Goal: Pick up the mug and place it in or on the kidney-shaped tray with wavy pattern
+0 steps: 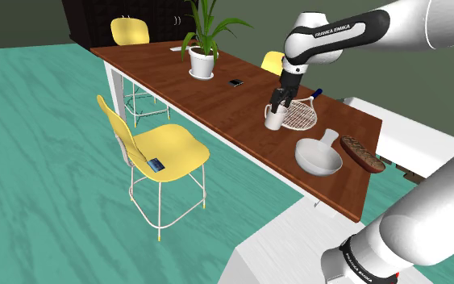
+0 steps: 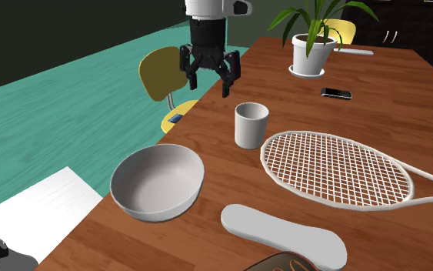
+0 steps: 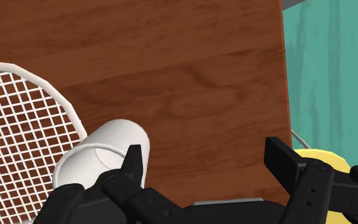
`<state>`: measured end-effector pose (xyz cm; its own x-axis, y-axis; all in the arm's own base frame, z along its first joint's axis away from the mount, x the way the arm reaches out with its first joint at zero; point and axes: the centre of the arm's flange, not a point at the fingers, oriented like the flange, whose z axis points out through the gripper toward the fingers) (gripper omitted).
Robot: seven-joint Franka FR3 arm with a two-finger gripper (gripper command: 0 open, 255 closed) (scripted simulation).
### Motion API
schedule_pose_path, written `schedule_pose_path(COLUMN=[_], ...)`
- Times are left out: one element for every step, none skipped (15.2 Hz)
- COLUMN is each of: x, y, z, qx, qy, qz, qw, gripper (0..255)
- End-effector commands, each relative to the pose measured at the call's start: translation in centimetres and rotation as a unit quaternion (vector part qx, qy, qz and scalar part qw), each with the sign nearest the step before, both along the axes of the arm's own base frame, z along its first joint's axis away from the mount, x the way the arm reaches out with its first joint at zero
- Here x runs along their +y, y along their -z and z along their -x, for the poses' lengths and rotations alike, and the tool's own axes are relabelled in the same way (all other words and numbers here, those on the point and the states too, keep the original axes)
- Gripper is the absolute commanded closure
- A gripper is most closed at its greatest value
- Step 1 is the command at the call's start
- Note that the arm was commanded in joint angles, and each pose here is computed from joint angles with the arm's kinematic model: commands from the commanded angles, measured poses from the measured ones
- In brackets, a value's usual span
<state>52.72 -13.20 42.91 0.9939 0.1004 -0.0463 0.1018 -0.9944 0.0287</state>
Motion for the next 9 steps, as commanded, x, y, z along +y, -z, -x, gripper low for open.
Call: schedule_pose_path(x=[-1.4,-2.1,-2.7,-3.4,-4.1,-4.7,-4.8,-4.8,-4.8], y=[1.3,1.9,2.5,3.1,3.7,4.2,4.7,5.2,5.8], z=[-1.6,-2.5,-3.4,-4.3,-5.2,-5.9,-5.9,-5.9,-5.9], qx=[-0.002,-0.003,-0.004,-0.005,-0.006,-0.006,-0.006,-0.006,-0.006], qy=[0.000,0.000,0.000,0.001,0.001,0.001,0.001,0.001,0.001], qz=[0.004,0.005,0.007,0.008,0.010,0.012,0.012,0.012,0.012], qw=[1.0000,1.0000,1.0000,1.0000,0.9999,0.9999,0.9999,0.9999,0.9999], gripper=[0,0,0,0,0,0,0,0,0])
